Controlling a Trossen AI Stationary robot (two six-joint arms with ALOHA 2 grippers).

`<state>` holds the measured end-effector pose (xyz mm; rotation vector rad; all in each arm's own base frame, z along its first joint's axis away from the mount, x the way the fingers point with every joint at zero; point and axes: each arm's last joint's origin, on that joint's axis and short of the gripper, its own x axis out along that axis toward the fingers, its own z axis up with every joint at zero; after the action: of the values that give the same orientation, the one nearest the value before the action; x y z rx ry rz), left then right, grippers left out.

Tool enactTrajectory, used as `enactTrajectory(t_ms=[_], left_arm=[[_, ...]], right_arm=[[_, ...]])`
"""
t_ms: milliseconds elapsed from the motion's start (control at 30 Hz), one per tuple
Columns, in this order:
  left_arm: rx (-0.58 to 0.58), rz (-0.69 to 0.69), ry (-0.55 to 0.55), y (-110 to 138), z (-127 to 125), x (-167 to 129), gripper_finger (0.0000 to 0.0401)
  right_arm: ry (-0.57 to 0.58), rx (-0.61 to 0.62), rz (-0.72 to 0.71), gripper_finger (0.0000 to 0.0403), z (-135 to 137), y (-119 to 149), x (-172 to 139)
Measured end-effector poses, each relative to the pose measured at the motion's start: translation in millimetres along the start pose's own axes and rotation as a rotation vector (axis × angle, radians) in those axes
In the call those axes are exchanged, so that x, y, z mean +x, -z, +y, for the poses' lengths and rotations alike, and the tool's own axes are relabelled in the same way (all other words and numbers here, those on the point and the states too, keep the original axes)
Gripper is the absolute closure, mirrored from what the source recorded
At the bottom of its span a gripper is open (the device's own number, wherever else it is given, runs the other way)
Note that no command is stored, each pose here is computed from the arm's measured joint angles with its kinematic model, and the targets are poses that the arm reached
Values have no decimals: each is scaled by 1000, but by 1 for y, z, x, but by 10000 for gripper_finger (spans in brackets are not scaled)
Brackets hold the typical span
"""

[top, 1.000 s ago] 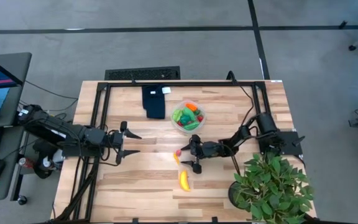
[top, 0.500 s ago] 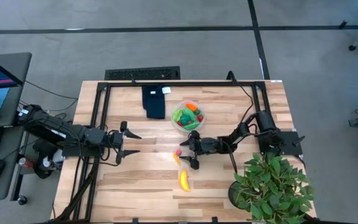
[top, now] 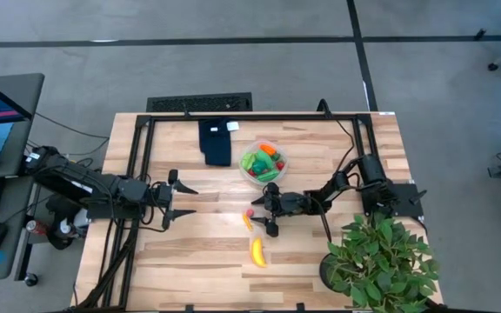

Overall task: Pick and placing Produce into tupperware
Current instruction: Put the pink peach into the transparent container

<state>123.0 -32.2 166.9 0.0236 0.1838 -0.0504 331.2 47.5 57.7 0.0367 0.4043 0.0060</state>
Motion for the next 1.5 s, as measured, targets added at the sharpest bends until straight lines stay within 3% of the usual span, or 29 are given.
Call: enactTrajectory(t_ms=[867, 1300, 1500], left_arm=[[-5, 21, 2, 2, 0, 0, 122], [-5, 22, 2, 2, 0, 0, 122], [-3, 26, 3, 3, 0, 0, 122]], right_arm=[[-27, -2, 16, 144, 3, 1, 16], [-38, 0, 22, 251, 3, 2, 15], [-68, 1, 26, 277, 4, 2, 15]])
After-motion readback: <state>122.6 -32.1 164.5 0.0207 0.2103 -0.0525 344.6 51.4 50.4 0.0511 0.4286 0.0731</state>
